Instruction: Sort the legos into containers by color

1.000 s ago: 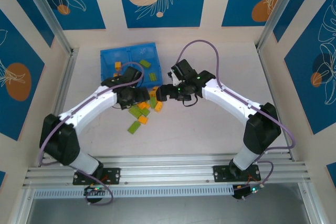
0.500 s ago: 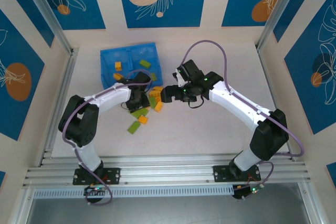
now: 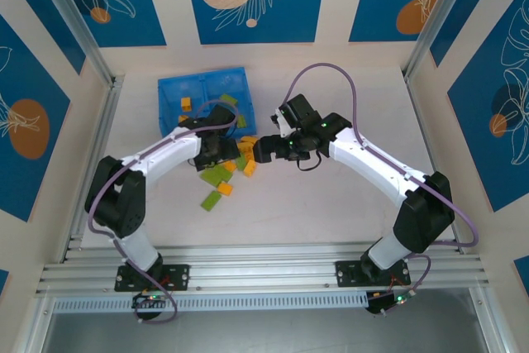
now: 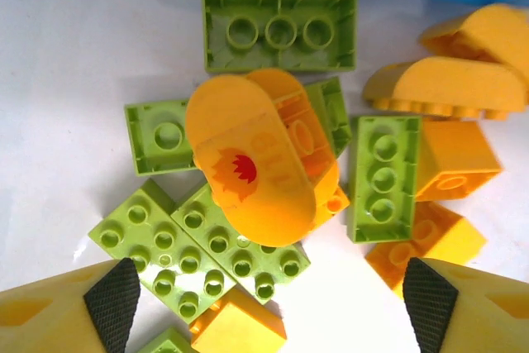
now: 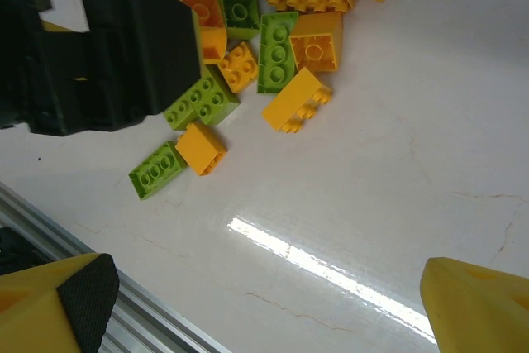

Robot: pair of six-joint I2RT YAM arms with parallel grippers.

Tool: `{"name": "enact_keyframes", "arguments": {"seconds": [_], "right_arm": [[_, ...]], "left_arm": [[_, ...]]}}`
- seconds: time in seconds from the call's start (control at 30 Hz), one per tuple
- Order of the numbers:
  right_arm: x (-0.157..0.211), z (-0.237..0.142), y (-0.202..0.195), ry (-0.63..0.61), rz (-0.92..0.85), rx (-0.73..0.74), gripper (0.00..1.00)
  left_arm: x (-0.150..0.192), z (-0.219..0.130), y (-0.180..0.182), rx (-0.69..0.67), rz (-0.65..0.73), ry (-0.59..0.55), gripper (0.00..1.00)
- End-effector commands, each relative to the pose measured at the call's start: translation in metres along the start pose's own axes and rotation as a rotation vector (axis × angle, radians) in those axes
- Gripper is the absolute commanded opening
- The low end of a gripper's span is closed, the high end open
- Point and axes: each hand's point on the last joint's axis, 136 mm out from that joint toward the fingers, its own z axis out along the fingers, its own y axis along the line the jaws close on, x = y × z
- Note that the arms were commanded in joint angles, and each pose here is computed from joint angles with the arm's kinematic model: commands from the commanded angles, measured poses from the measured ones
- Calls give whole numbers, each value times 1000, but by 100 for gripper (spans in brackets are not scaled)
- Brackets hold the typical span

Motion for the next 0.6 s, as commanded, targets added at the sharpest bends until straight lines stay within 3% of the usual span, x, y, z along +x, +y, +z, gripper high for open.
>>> {"name": "enact_keyframes", "arguments": {"seconds": [0.0,0.23,0.57], "right_arm": [[7,-3,2,22,-15,-15,96],[9,-5,1,21,-19,-7,96],[7,-12,-2,0,-28,12,96]], "left_arm": [[-19,-9,3,-14,-48,-45,87],[-28,27,-13,-53,38,33,89],[-14,45,18,-231,119,104,66]]}}
